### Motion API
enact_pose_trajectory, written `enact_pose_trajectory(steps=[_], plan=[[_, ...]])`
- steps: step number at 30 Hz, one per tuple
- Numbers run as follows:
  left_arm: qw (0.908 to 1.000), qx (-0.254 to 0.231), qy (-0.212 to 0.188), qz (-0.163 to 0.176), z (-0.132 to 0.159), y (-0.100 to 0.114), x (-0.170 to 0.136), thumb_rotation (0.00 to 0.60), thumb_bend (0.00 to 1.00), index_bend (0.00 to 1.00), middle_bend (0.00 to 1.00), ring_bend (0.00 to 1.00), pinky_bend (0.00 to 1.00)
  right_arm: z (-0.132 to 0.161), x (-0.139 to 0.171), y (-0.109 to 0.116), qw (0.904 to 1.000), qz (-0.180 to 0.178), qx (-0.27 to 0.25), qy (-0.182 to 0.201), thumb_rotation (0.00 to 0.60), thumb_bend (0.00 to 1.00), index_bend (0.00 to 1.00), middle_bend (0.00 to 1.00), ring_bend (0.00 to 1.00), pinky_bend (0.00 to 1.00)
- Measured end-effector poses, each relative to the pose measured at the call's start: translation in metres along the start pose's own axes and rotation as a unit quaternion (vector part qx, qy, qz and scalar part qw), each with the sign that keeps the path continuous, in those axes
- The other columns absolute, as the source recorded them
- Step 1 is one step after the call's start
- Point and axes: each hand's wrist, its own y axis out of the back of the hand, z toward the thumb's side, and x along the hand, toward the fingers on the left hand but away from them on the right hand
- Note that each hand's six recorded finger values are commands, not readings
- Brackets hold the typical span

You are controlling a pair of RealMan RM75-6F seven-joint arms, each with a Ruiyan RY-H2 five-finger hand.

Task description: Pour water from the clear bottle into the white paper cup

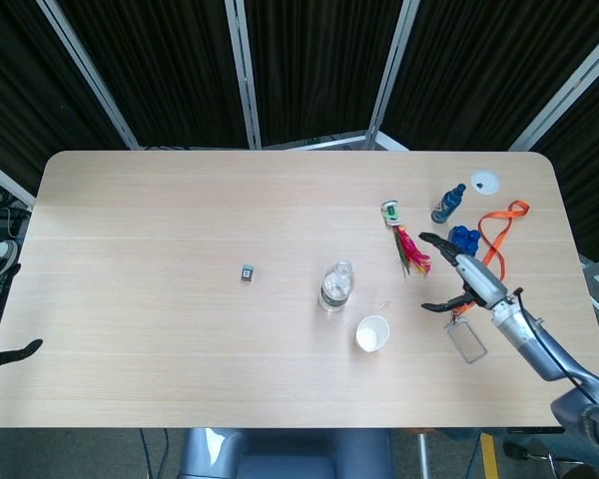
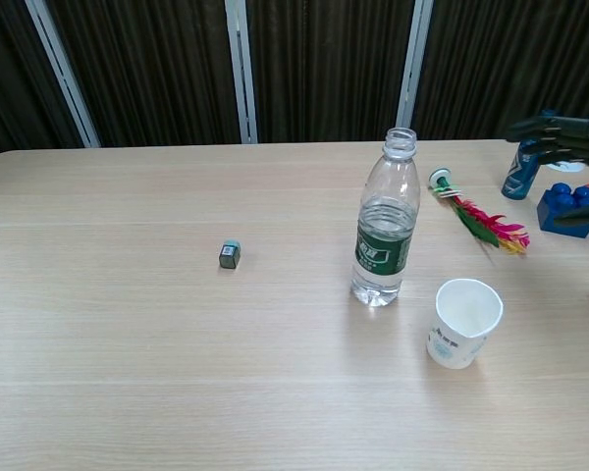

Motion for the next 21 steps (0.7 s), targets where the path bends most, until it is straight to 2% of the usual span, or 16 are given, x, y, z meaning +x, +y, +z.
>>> enact_pose_trajectory(steps=[8,21], plan=[[0.9999,0.005,0.013,-0.008,-0.004,-0.004,0.007,0.600,0.00,0.00,0.00,0.00,0.00,0.028,-0.048,-0.041,0.9972,0.065,0.010,0.036,0.600,0.00,0.00,0.00,0.00,0.05],[0.9995,0.009,0.027,-0.017,-0.009,-0.009,0.012,0.600,0.00,0.00,0.00,0.00,0.00,0.047,-0.093,-0.075,0.9946,0.093,0.026,0.040,0.600,0.00,0.00,0.00,0.00,0.06]])
